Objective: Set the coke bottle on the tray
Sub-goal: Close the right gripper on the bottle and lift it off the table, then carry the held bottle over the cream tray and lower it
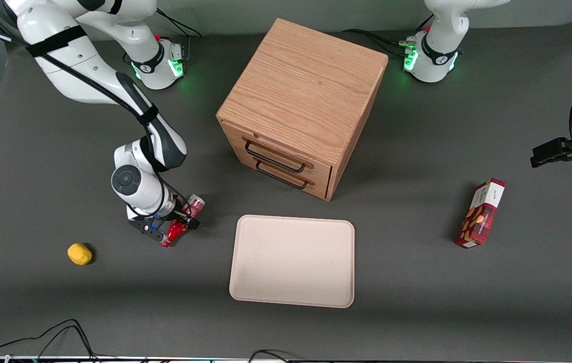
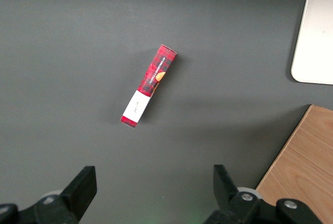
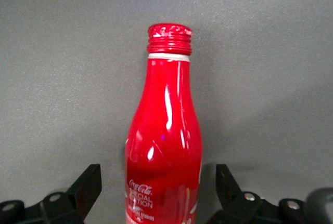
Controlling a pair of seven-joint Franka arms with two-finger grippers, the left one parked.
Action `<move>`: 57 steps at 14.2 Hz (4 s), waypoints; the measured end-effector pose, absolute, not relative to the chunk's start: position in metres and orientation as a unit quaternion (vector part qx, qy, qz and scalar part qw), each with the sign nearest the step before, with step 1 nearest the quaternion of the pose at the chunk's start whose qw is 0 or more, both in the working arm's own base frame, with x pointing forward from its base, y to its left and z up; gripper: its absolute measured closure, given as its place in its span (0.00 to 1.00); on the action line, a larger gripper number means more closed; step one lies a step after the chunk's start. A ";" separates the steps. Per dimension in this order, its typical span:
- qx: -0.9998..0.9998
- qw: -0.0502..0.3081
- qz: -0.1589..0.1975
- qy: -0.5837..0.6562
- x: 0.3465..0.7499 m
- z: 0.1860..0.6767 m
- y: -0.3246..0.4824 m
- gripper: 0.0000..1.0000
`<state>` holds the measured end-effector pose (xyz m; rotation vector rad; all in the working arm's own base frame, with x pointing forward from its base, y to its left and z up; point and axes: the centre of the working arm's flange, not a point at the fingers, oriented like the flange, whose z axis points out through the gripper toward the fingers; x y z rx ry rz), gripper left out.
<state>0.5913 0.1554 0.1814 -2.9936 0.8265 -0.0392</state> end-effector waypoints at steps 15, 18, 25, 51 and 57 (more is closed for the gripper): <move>-0.963 -0.020 -0.001 0.270 0.610 0.274 0.143 0.44; -0.967 -0.040 0.013 0.250 0.612 0.383 0.134 0.44; -0.977 -0.024 0.052 0.203 0.619 0.557 0.123 0.44; -0.999 0.022 -0.022 0.039 0.714 0.191 0.354 0.44; -0.999 0.017 -0.017 0.021 0.712 0.188 0.355 0.30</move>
